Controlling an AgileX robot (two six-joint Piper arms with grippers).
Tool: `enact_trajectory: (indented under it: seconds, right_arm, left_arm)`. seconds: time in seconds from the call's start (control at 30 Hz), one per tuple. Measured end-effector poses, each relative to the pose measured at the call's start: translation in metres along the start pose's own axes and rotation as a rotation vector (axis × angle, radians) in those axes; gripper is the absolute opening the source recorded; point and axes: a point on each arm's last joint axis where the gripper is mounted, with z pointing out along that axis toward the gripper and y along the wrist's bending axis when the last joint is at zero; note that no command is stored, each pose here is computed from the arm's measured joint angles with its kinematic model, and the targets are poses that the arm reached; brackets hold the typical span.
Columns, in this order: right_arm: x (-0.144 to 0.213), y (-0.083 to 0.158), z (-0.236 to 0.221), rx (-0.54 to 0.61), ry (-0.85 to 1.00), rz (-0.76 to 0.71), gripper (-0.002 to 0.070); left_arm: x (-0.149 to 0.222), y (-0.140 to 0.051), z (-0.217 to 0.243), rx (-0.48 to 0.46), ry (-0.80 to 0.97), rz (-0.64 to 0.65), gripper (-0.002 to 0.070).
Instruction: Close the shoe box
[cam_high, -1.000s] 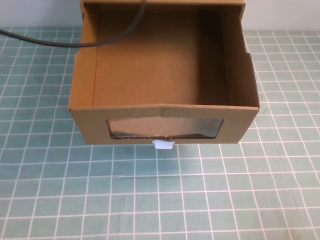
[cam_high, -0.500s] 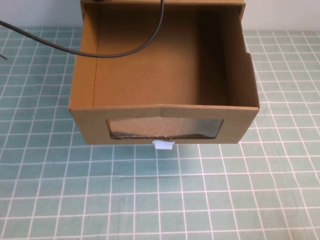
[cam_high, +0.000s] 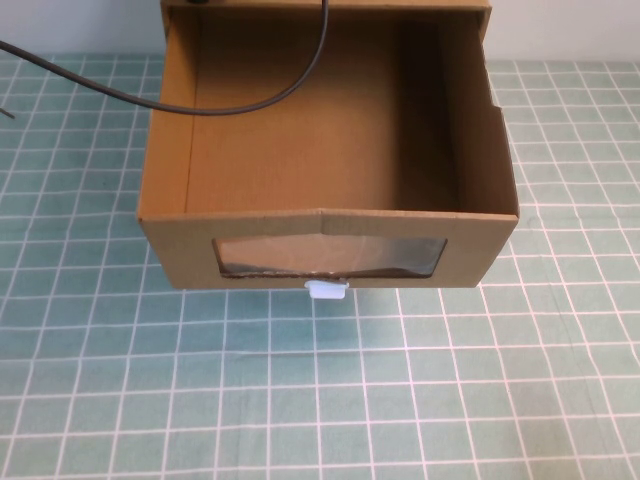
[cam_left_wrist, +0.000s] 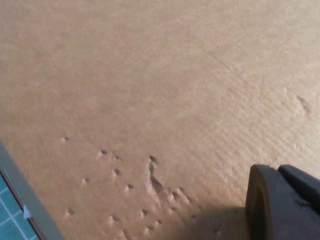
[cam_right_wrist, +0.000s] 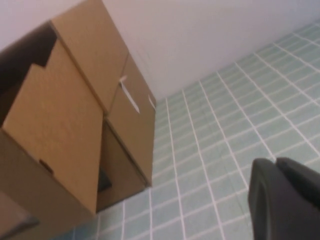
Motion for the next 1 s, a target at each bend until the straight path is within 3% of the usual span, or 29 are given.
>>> enact_trajectory:
  seconds: [0.23,0.47,0.57,0.77,1.0]
  right_arm:
    - [-0.005,0.001,0.0,-0.015,-0.052,0.209,-0.0012]
    - [-0.017,0.029,-0.005,-0.1,0.239,0.243,-0.0011]
    - [-0.03,0.044,0.001,-0.096,0.435,0.192,-0.0011]
    - [-0.057,0.066,0.03,-0.144,0.789,-0.055,-0.0011]
    - [-0.084,0.079,0.085,-0.181,0.954,-0.142,-0.0011]
  left_arm:
    - [0.0,0.0,0.0,0.002,-0.002,-0.001,-0.0005]
    - [0.0,-0.001,0.0,0.005,0.0,-0.002,-0.0005]
    - [0.0,-0.001,0.0,0.006,0.001,-0.002,-0.0005]
    - [0.0,-0.001,0.0,0.006,0.001,-0.002,-0.0005]
    - [0.0,-0.001,0.0,0.009,0.003,-0.004,-0.0005]
